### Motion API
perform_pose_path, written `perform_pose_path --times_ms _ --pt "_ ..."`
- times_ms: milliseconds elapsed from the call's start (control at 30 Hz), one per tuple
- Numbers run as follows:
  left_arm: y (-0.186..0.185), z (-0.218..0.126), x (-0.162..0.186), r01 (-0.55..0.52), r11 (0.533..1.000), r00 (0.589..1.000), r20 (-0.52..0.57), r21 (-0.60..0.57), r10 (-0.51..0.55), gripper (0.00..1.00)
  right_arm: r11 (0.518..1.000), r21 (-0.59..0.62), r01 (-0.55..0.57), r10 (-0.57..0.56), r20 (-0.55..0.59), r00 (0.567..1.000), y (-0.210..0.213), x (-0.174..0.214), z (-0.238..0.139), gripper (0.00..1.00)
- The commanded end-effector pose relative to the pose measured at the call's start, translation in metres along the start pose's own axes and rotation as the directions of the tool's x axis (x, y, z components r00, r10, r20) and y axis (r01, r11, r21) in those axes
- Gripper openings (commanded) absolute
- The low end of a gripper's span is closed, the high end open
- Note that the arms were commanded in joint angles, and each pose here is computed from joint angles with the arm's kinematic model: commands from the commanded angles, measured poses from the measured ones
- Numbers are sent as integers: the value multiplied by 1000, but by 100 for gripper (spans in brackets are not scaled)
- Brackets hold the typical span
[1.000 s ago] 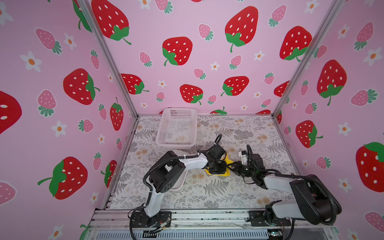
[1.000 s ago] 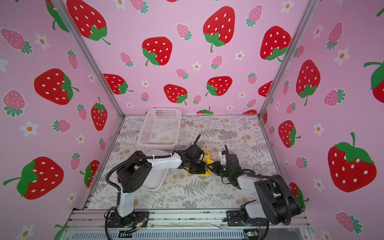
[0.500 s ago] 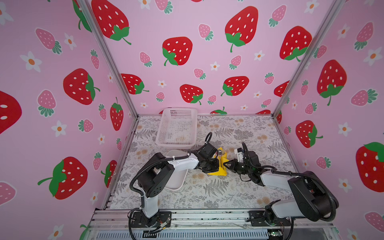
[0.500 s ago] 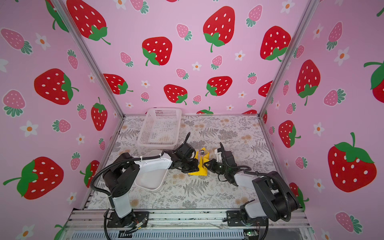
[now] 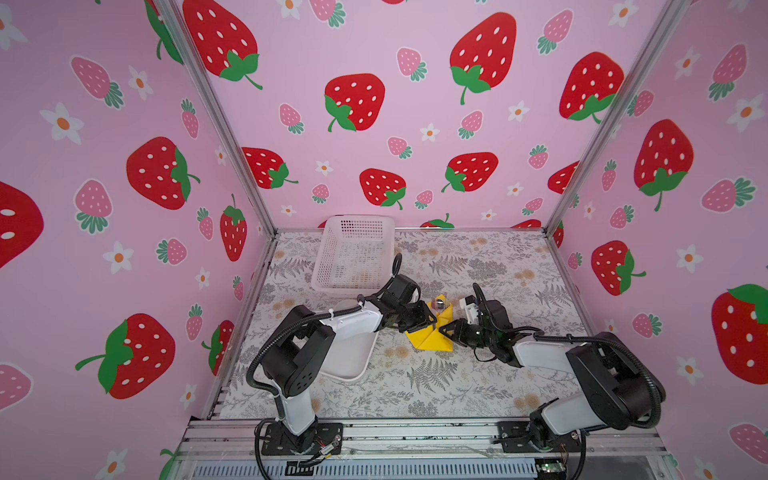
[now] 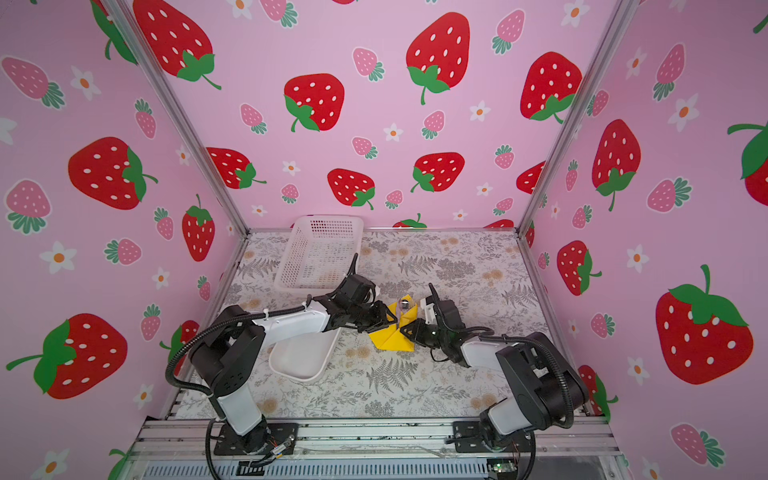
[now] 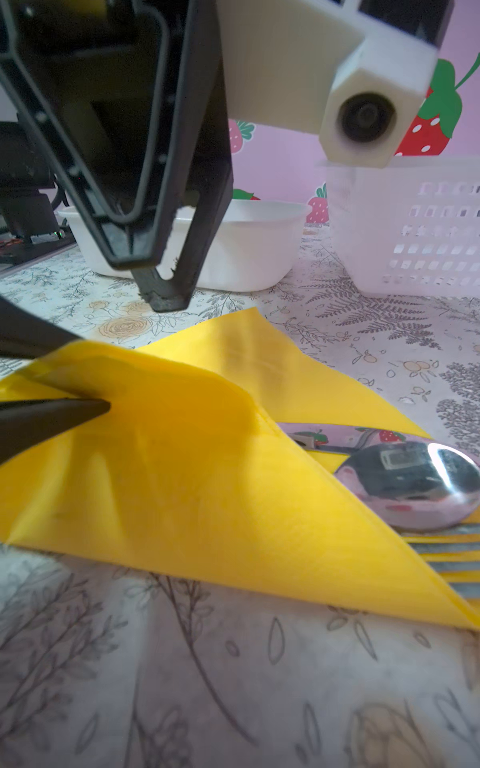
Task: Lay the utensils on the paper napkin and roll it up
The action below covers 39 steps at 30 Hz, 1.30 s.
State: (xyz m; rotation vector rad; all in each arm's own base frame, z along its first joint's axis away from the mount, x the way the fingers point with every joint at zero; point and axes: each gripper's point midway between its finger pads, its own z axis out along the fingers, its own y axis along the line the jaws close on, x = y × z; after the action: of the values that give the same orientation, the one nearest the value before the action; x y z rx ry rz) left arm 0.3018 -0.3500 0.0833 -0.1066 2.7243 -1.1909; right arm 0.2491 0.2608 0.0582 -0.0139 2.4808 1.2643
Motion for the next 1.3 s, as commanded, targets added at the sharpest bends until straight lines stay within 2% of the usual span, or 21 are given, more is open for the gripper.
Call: perform_pose_path --times_ms 0,267,433,533,600,800,967,1267 --pt "-17 7 -4 21 996 999 -34 92 -18 45 1000 -3 23 -23 -25 999 3 3 3 29" --pt "-19 15 -9 47 993 998 -55 110 -41 53 998 -29 47 -49 -59 997 8 9 5 47" --pt "-14 11 -12 51 994 998 -42 101 -47 57 998 -29 52 -54 -68 996 8 12 5 49" --pt "-11 10 -13 57 994 998 -37 98 -54 67 998 -37 59 -61 -73 995 11 12 5 50" --pt "-10 9 -13 56 994 998 -34 97 -53 68 998 -35 59 -61 -71 996 10 13 5 50" --pt "-6 12 -11 68 994 997 -49 83 -64 67 998 -36 60 -62 -73 995 11 13 5 50" --pt "-1 18 -8 78 995 994 -82 61 -73 58 998 -29 56 -58 -68 996 9 13 4 50" --pt "1 26 -5 66 997 990 -125 32 -62 53 998 -30 55 -57 -68 996 9 14 4 50"
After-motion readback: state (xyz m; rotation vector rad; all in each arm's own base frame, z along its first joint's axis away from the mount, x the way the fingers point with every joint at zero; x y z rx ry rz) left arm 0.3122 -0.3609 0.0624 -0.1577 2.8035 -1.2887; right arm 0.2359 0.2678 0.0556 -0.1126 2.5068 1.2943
